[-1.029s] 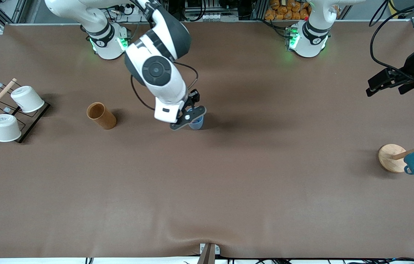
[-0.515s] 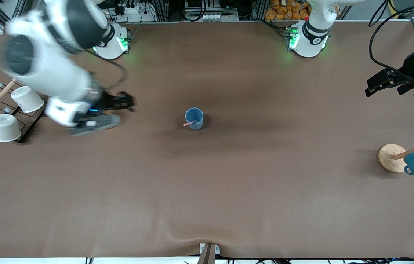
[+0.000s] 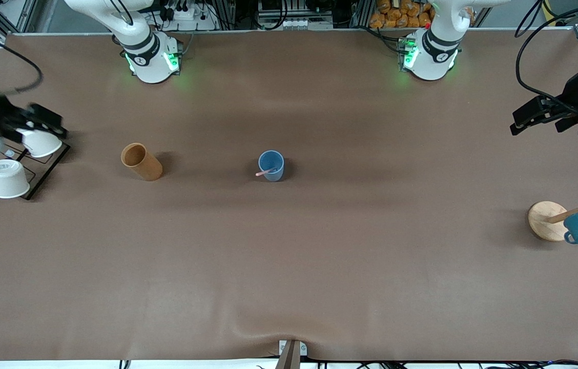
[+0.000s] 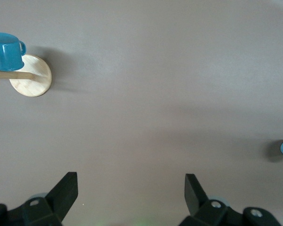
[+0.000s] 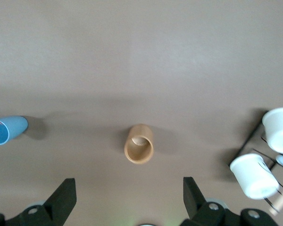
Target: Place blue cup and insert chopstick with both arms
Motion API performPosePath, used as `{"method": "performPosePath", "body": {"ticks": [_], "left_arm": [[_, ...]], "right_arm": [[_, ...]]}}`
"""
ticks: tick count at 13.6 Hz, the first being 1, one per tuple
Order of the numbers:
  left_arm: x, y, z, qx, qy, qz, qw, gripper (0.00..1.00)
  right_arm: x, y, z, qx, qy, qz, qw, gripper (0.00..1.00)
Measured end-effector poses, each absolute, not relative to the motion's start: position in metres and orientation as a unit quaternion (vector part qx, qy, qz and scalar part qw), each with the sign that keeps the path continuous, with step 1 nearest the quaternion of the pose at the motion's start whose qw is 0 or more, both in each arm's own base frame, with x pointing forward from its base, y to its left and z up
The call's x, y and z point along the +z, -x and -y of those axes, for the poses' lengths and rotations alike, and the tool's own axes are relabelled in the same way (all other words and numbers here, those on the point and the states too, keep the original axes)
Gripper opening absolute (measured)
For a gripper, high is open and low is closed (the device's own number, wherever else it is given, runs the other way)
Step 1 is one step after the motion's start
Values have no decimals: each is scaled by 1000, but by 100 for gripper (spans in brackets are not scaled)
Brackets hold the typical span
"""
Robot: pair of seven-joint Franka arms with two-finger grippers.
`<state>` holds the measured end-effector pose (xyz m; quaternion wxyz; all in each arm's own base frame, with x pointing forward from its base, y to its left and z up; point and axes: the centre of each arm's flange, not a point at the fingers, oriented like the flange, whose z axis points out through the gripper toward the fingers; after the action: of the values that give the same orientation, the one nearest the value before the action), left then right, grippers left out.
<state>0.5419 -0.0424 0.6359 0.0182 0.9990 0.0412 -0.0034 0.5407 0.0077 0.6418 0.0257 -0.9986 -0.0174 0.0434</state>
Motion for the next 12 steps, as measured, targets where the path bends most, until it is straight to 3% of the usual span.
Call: {"method": "performPosePath", "body": {"ticks": [3, 12], "left_arm": [[639, -540, 43, 0, -999, -41, 18, 100], [646, -535, 42, -1, -999, -40, 12, 100]], "right_arm": [[659, -525, 12, 42, 999, -8, 24, 100], [659, -525, 18, 42, 999, -18, 15, 100]]}}
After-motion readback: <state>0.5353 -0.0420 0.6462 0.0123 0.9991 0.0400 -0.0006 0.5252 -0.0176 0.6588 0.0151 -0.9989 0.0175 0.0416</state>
